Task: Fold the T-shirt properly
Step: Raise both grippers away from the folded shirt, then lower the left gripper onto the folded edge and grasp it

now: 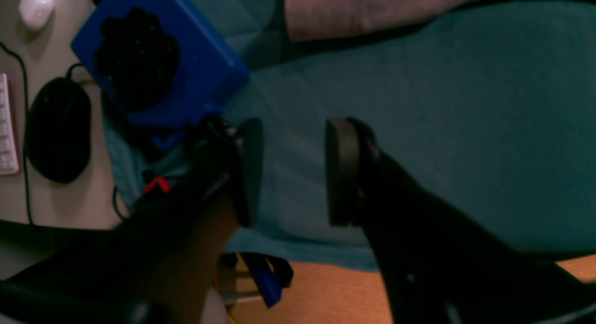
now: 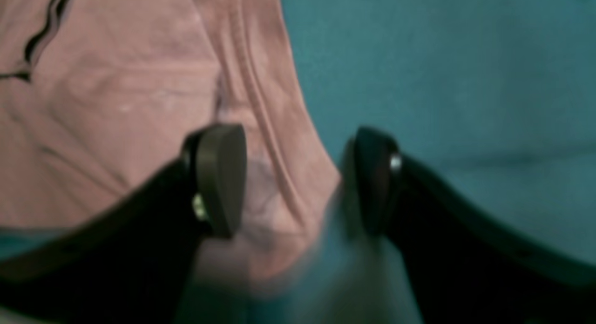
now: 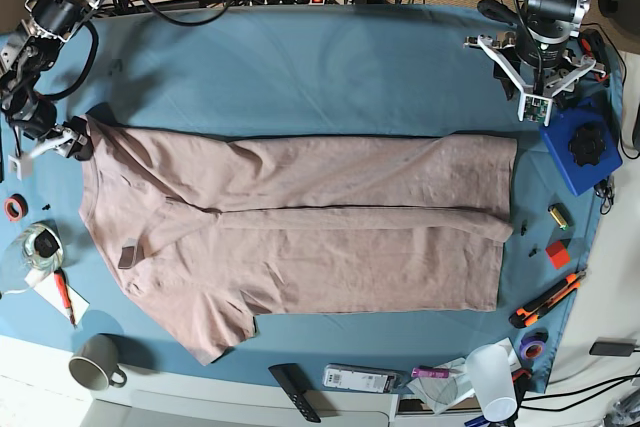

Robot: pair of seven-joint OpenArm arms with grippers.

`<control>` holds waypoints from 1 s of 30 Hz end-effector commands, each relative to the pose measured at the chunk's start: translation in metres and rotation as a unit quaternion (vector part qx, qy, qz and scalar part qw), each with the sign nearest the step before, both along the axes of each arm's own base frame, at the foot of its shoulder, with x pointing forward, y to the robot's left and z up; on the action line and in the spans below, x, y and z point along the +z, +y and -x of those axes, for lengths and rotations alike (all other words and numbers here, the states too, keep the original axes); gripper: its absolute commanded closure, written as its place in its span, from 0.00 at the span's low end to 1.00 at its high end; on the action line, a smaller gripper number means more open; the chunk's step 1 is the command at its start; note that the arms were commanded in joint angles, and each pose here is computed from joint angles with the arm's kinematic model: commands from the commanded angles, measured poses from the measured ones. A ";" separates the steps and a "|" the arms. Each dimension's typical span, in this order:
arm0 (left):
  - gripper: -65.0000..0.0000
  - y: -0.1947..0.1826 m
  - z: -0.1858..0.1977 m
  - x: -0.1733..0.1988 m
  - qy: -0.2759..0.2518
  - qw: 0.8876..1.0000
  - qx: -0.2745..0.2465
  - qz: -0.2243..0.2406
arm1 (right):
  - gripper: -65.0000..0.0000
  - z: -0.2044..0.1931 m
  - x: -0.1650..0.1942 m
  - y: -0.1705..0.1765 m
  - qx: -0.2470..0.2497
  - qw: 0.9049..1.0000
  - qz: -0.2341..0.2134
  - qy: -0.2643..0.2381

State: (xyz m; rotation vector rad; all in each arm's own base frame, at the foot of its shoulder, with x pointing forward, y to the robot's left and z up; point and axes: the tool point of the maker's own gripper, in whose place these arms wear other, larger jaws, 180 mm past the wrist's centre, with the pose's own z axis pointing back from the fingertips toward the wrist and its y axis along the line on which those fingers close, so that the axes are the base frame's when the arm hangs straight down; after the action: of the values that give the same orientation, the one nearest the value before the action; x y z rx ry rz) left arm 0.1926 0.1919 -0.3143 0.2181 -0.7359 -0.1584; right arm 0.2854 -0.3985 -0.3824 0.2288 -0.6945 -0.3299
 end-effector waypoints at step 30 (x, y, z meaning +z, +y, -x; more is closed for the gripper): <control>0.64 -0.006 -0.035 0.045 -0.142 0.990 -0.020 0.002 | 0.44 0.016 -0.004 0.044 0.059 0.984 -0.171 0.009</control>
State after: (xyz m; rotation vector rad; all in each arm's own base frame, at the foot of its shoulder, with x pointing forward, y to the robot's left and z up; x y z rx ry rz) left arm 0.2237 0.1848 -0.2810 0.2085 -0.9768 -0.1627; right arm 0.2788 -0.3451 -0.3811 0.6547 -0.6709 -0.3563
